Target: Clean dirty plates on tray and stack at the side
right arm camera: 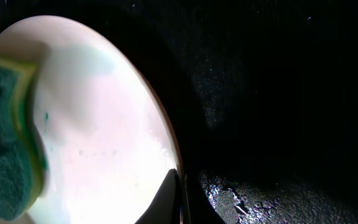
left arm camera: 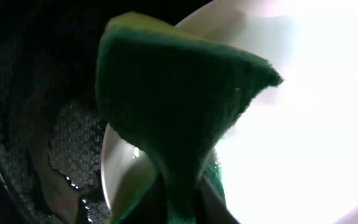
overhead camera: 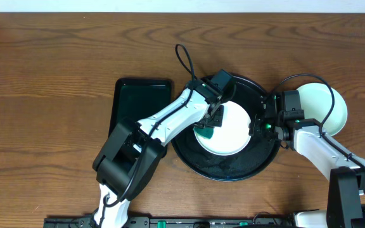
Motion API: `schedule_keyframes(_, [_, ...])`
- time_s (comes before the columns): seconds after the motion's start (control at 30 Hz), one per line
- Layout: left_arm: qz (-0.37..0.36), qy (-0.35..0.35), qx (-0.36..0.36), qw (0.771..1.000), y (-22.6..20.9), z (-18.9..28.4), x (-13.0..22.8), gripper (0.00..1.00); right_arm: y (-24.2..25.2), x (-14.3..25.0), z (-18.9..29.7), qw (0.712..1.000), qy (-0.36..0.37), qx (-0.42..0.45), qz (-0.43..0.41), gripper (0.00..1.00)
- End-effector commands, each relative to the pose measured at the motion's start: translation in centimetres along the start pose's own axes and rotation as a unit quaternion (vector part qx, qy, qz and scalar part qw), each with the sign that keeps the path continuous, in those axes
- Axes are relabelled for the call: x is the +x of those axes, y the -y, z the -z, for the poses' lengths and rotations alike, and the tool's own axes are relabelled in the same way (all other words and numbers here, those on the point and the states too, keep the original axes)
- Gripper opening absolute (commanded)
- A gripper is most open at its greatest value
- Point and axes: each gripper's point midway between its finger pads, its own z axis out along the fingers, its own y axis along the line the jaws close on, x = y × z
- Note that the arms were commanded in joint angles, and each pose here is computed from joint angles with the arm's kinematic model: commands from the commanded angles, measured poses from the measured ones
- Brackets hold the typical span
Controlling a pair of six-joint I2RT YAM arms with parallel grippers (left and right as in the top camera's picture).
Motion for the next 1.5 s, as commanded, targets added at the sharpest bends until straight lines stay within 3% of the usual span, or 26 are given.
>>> schedule_keyframes(0.0, [-0.005, 0.022, 0.012, 1.000, 0.5, 1.6, -1.1, 0.08, -0.2, 0.8, -0.5, 1.000, -0.012, -0.002, 0.008, 0.01])
schedule_keyframes(0.83, [-0.002, 0.000, -0.011, 1.000, -1.4, -3.4, 1.2, 0.08, -0.2, 0.7, -0.5, 1.000, -0.011, -0.002, 0.008, 0.01])
schedule_keyframes(1.13, [-0.001, -0.065, 0.049, 0.997, 0.6, -5.2, 3.5, 0.08, -0.2, 0.7, -0.5, 1.000, -0.010, -0.002, 0.009, 0.01])
schedule_keyframes(1.47, [-0.008, -0.089, 0.097, 0.991, 2.7, -5.0, 4.5, 0.08, -0.2, 0.7, -0.5, 1.000, -0.010, -0.002, 0.009, 0.01])
